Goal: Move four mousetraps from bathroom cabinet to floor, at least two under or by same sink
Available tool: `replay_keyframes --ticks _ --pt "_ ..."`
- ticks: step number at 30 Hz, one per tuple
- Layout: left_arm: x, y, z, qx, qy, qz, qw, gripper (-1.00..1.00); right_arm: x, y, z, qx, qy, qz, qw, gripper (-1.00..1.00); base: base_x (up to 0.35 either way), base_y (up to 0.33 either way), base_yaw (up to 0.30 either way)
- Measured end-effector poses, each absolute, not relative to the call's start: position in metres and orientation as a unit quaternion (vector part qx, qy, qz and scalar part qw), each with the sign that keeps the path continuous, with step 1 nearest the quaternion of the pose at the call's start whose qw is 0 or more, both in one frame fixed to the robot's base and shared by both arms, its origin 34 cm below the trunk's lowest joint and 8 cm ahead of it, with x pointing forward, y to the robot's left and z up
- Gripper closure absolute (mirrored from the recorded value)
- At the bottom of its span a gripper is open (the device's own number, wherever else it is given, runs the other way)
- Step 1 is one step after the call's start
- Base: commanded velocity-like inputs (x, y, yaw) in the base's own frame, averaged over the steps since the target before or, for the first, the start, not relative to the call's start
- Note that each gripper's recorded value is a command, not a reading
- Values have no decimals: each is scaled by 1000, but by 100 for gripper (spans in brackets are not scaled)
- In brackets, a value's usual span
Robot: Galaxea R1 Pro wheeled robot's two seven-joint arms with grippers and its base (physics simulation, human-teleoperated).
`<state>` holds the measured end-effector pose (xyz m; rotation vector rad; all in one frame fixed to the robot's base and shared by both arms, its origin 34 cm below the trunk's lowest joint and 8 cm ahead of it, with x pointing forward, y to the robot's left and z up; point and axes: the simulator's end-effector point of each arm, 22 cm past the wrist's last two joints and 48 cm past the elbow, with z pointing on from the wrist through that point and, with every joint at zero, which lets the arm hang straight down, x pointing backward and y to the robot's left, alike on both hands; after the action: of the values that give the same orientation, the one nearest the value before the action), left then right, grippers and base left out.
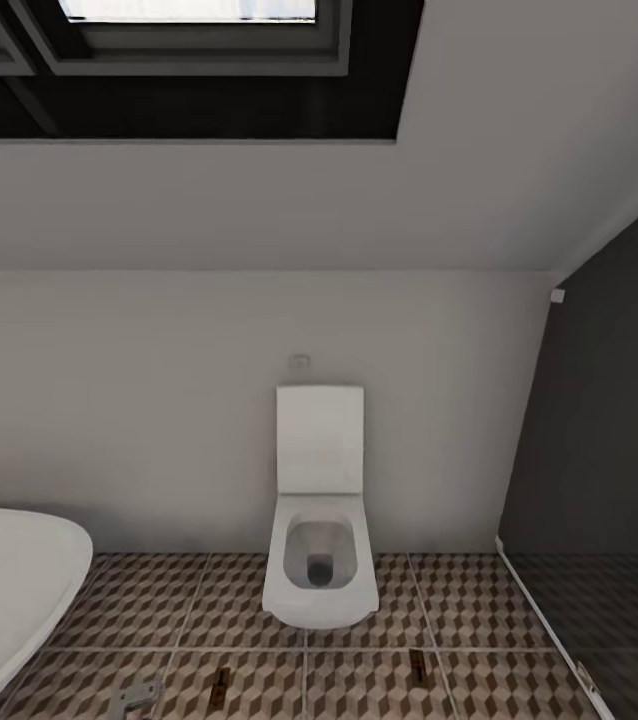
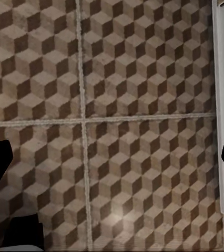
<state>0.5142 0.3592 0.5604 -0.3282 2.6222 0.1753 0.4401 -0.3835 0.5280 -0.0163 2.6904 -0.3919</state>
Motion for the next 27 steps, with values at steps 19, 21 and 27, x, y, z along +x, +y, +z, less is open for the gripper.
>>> replay_keyframes --ticks 19,21,27 --pt "443 351 553 -115 972 65 195 -100 387 -379 536 -10 975 -134 176 -100 0 0 0" --pt "437 350 554 -114 972 65 193 -100 380 -378 536 -11 976 -133 171 -100 0 0 0" --pt "412 350 552 -113 973 68 190 -100 362 -375 539 -13 978 -131 160 -100 0 0 0"
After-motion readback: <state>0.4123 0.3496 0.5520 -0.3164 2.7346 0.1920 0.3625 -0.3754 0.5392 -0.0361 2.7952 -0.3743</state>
